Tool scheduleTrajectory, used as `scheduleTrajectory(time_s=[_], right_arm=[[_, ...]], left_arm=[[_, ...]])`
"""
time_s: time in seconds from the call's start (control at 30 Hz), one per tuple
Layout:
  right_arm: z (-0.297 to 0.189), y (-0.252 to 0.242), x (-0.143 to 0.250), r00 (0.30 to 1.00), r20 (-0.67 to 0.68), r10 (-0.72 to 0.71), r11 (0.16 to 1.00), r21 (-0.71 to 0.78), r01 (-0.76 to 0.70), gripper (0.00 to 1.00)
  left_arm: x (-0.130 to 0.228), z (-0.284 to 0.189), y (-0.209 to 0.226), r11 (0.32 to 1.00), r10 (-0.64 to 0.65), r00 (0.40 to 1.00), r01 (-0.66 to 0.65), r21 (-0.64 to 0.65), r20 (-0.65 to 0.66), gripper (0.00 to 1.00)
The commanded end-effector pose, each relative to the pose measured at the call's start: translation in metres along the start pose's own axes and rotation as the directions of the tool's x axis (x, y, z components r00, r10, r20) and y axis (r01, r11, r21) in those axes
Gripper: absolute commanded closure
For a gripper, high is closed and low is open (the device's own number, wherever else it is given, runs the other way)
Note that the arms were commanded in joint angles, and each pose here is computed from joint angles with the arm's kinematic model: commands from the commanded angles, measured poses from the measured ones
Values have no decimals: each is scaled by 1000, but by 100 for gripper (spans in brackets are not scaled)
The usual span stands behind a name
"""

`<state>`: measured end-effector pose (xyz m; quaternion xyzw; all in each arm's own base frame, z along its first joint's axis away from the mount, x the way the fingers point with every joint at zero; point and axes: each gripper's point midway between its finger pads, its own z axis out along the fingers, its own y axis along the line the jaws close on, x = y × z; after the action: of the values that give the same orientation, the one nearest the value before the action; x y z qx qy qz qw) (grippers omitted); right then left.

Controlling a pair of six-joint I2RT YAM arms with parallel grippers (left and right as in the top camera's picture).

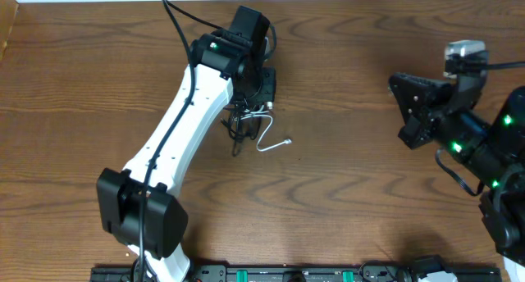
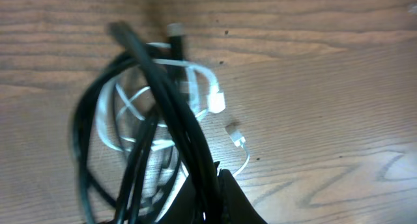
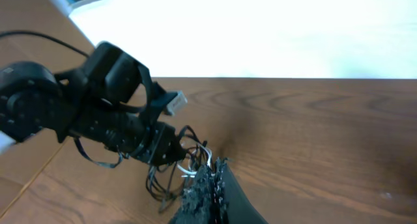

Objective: Untangle cables

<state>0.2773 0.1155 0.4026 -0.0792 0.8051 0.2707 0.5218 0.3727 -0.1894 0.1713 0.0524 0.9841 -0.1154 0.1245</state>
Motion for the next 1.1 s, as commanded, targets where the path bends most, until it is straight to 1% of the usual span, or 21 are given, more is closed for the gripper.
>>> scheduleTrajectory(time_s=[0.0,0.13,0.17,0.2,0.23,0.27,0.37,0.43,0.47,0.6,0.77,0.83,1.07], right_arm=[[6,-8,10,998,-55,43,999,22,-42,99],[26,-21,35,980,-175,95,995,56,-87,98],[33,-23,42,972,-210,109,994,55,-99,94],[39,-23,48,963,-240,120,993,47,-112,86],[46,-24,55,953,-273,133,991,39,-127,80],[52,-25,60,943,-301,144,990,36,-139,77],[72,-30,79,906,-384,177,983,34,-178,63],[86,-31,91,880,-434,193,979,28,-201,57],[98,-31,103,853,-478,211,974,32,-224,53],[121,-37,127,789,-544,286,955,91,-283,50],[149,-45,152,728,-593,345,934,143,-326,50],[159,-44,159,717,-601,353,931,148,-334,50],[181,-43,165,713,-589,380,920,164,-355,51]], left_arm=[[1,3,-3,1000,-3,1000,3,22,-10,92],[0,-1,-24,990,1,1000,2,142,-18,92],[0,-3,-31,983,4,1000,-1,181,-19,92],[-1,-5,-36,977,6,1000,-2,214,-18,92],[-2,-9,-43,967,5,1000,-1,255,-15,92],[-4,-12,-47,960,-9,1000,12,280,-13,92],[-11,-24,-53,936,-91,996,90,340,-11,92],[-16,-34,-58,917,-128,992,120,381,-5,92],[-20,-44,-63,896,-164,986,148,418,1,92],[-30,-64,-71,858,-237,971,198,473,22,92],[-35,-78,-75,818,-328,945,278,503,11,92],[-34,-78,-77,809,-337,942,291,510,-3,92],[-30,-81,-83,781,-353,934,324,534,-51,92]])
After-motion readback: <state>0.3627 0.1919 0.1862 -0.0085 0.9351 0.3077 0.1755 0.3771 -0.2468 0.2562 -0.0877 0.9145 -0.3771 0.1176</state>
